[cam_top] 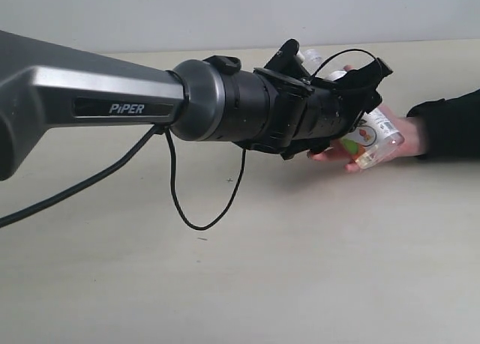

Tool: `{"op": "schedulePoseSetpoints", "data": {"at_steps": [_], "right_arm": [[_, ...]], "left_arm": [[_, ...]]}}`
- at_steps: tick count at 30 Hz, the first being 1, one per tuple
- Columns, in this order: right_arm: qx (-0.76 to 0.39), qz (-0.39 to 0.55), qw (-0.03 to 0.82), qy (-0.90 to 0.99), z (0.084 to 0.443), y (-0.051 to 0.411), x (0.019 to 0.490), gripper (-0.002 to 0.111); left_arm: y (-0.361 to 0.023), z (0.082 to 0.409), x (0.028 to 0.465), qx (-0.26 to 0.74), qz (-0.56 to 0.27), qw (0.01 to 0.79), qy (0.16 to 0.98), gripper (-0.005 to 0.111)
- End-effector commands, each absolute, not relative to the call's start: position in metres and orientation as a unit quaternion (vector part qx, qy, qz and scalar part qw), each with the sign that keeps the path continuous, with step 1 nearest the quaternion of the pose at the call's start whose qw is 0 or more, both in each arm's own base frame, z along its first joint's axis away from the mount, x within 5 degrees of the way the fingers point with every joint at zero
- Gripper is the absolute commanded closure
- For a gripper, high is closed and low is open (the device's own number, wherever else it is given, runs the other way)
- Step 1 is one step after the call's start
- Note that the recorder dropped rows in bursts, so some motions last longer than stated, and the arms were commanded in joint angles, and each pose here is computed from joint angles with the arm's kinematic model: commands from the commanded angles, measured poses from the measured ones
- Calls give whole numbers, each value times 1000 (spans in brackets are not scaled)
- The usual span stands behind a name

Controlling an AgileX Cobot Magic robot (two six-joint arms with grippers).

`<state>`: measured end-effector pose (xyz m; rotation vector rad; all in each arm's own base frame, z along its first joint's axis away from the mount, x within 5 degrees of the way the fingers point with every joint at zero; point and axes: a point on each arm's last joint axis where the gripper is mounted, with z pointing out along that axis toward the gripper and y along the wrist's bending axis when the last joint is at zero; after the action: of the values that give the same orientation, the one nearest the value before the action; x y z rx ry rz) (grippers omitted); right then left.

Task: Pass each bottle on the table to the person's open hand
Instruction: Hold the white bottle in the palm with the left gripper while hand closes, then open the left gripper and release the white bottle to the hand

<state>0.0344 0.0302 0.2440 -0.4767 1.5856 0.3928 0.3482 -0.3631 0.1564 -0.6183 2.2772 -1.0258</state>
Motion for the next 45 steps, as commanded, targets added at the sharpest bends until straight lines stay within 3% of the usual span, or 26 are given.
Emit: {"op": "schedulePoseSetpoints", "data": {"at_steps": [1,9,12,45], "right_arm": [[-210,174,662,698,244,30,34,106],[-210,174,662,698,244,30,34,106],[-210,174,662,698,244,30,34,106],[-210,174,662,698,244,30,34,106]], "left_arm": [[-360,159,351,-231,-382,285,848,50],[-359,159,352,-230,-383,283,848,13],[-359,159,352,-230,-383,283,848,6],[-342,177,368,-229,-420,268,836,5]]}}
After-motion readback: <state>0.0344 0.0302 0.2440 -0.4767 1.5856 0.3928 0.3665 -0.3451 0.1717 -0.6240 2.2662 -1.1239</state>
